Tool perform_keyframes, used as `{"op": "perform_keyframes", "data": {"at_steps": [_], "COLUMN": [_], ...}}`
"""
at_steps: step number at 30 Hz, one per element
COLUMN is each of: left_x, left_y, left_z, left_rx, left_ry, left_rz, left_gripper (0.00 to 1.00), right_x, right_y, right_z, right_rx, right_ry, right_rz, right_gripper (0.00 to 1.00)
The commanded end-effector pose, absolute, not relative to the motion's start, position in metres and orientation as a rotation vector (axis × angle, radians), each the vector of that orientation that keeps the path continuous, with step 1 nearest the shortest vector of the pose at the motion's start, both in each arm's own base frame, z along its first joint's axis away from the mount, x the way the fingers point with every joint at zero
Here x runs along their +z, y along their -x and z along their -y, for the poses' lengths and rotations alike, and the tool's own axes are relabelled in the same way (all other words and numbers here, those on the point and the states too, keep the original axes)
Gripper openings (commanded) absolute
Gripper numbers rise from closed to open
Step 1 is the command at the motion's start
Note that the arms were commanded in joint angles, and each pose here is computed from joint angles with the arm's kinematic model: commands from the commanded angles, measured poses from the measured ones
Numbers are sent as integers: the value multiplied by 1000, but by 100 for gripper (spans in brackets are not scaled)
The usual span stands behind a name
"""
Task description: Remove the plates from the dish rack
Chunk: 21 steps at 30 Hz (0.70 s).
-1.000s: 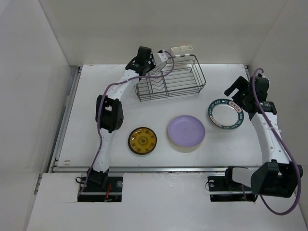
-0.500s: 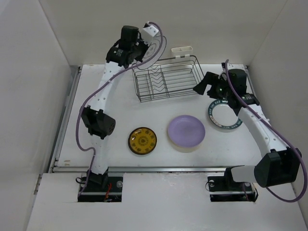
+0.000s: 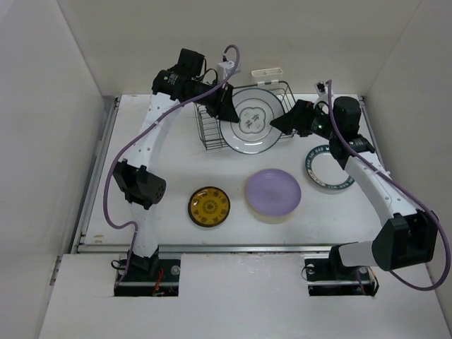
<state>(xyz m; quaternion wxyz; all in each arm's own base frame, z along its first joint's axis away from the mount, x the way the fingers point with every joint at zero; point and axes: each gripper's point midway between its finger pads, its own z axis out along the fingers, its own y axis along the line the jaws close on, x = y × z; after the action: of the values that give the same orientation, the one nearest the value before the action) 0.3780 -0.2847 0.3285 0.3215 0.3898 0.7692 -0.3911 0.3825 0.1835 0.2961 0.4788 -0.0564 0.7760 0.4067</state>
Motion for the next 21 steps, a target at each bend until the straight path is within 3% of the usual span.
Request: {"op": "perform_keyframes", "data": {"at_steps": [1, 4, 6, 8, 9, 10, 12, 13, 14, 17, 20, 21], "left_x": [357, 353, 348, 342, 339, 336, 328, 326, 323, 317, 313, 315], "left_y": [-324, -313, -311, -314, -317, -320, -332, -336, -340, -359, -377, -382], "left_z": [297, 302, 305, 304, 303, 302, 299, 298, 296, 289, 283, 281], "left_rx": [-1387, -1484, -1484, -1458, -1426, -1403, -1308, -1276, -1244, -1104, -987, -960], "left_ry": [-1091, -1107, -1111, -1102, -1094, -1080, -1052, -1033, -1024, -940, -870, -819], "left_rz": [-1923, -1922, -1940, -1966, -1983, -2004, -2046, -2062, -2076, -2137, -2164, -2180], "left_gripper": [0, 0, 0, 0, 0, 0, 0, 3, 14, 69, 96, 100], "right_x": [332, 315, 313, 315, 316, 313, 317, 317, 321, 315, 305, 305], "right_y": [-375, -381, -376, -375, -373, -373, -370, -370, -370, -370, -376, -376], "right_z": [-194, -197, -204, -207, -208, -208, -206, -206, -204, -203, -192, -193], "right_rx": [1070, 1096, 1161, 1187, 1196, 1203, 1190, 1190, 1182, 1188, 1177, 1187], "right_ry": [197, 174, 197, 201, 210, 202, 195, 195, 192, 150, 55, 42], "right_rz": [-1740, -1796, -1797, -1778, -1778, -1781, -1770, -1770, -1759, -1792, -1826, -1829], "right_gripper": [99, 99, 89, 63, 34, 21, 0, 0, 0, 0, 0, 0]}}
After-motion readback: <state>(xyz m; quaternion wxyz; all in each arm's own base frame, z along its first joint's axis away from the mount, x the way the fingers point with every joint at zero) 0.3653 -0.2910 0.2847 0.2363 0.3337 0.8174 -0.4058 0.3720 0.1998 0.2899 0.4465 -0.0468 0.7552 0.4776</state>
